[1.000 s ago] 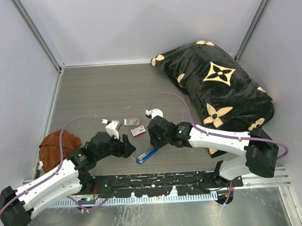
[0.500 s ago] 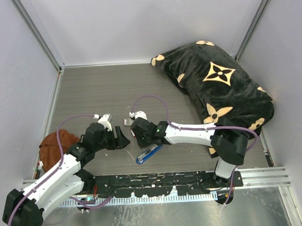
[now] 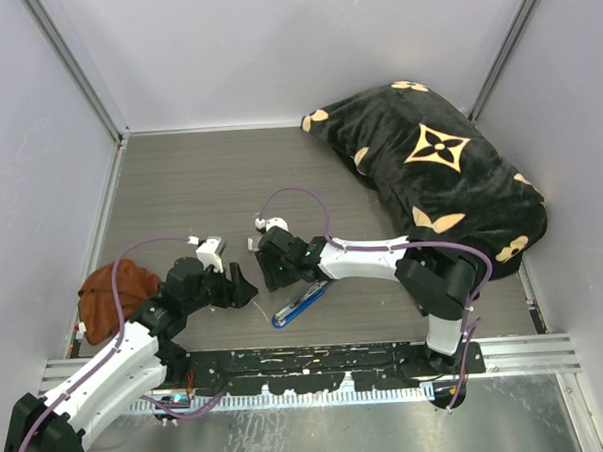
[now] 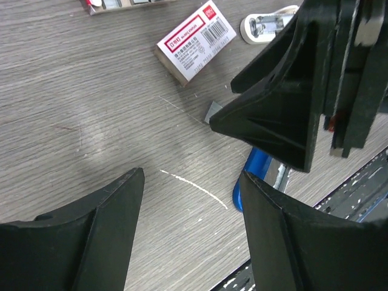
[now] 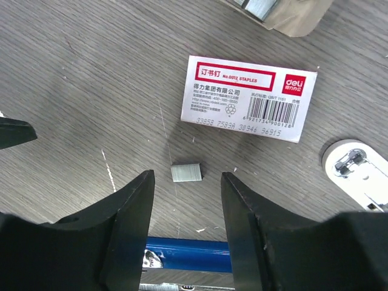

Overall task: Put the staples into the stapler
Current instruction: Place the staple at the center of the board, then pick up the staple from the center of the board, then adjust the stapler at the center of the board.

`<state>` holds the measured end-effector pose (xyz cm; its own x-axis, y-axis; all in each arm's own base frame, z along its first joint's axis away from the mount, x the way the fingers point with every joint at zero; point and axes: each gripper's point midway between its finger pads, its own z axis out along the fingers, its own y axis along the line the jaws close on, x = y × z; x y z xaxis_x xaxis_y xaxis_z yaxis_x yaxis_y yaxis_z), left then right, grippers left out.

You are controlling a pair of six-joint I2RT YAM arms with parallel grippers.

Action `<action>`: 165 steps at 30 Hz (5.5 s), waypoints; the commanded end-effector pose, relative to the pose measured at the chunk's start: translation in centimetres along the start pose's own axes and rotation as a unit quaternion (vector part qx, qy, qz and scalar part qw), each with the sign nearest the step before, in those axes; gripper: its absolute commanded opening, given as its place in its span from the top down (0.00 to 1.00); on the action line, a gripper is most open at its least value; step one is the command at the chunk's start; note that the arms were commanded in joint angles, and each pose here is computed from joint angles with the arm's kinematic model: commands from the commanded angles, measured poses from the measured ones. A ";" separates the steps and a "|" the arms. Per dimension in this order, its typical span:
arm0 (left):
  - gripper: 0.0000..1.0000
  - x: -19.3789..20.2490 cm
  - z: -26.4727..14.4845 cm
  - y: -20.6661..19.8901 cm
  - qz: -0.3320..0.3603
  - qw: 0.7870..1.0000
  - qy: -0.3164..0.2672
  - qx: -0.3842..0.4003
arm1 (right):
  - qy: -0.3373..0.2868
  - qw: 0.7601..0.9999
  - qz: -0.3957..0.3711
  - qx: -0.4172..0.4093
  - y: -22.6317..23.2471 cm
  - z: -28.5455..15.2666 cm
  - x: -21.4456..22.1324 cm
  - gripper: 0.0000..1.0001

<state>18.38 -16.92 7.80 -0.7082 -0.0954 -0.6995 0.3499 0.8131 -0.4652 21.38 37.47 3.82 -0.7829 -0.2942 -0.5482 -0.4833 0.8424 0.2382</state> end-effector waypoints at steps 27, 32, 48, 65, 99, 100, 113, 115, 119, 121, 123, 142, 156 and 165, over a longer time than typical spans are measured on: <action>0.52 0.0 7.0 -3.9 0.211 0.976 0.035 0.032 | -0.108 0.987 0.091 -0.075 -6.6 -9.1 -3.9 0.47; 0.54 0.1 7.8 -3.9 0.221 0.974 0.039 0.030 | -0.111 0.986 0.094 -0.082 -6.3 -9.1 -4.0 0.49; 0.77 1.8 9.2 -3.7 0.257 0.963 0.081 0.011 | -0.120 0.983 0.106 -0.092 -6.5 -9.9 -4.0 0.52; 0.90 -2.0 5.1 -8.7 0.251 0.964 0.001 0.087 | -0.129 0.972 0.115 -0.160 -5.6 -14.8 -3.1 0.46; 0.95 -5.7 -9.0 -21.3 0.062 0.880 0.058 0.467 | -0.105 0.862 -0.070 -0.491 5.3 -24.1 -1.3 0.48; 0.95 -5.8 -9.1 -21.4 0.061 0.880 0.057 0.467 | -0.106 0.857 -0.071 -0.499 5.4 -24.3 -1.3 0.50; 0.96 -6.1 -9.1 -21.2 0.061 0.885 0.041 0.460 | -0.073 0.852 -0.060 -0.514 5.5 -24.1 -0.2 0.69; 0.96 -6.1 -9.1 -21.3 0.061 0.885 0.041 0.460 | -0.074 0.851 -0.059 -0.516 5.6 -24.2 -0.2 0.72; 0.96 -6.1 -9.2 -21.2 0.062 0.885 0.040 0.459 | -0.077 0.846 -0.060 -0.524 5.8 -24.6 -0.4 0.74; 0.96 -6.1 -9.1 -21.2 0.062 0.886 0.041 0.457 | -0.081 0.843 -0.061 -0.528 5.9 -24.8 -0.5 0.75; 0.95 -6.1 -9.0 -21.0 0.063 0.888 0.041 0.454 | -0.086 0.840 -0.059 -0.532 6.0 -24.9 -0.6 0.76; 0.23 -4.6 -4.6 -13.3 0.028 0.967 0.002 0.252 | -0.087 0.905 -0.060 -0.411 3.0 -21.3 -0.2 0.79; 0.30 0.7 2.0 -8.8 -0.001 0.980 0.111 0.163 | -0.108 0.981 0.092 -0.131 -6.2 -16.1 0.4 0.80; 0.30 0.2 5.8 -11.3 0.057 0.982 0.120 0.131 | -0.164 0.977 0.135 0.004 -11.0 -18.3 -1.2 0.80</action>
<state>15.21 -26.14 7.07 -0.8560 0.1553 -0.4931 0.4624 0.6567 -0.5958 18.29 22.14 13.54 -0.7859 0.0004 -0.6184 -0.3530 0.8208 0.4491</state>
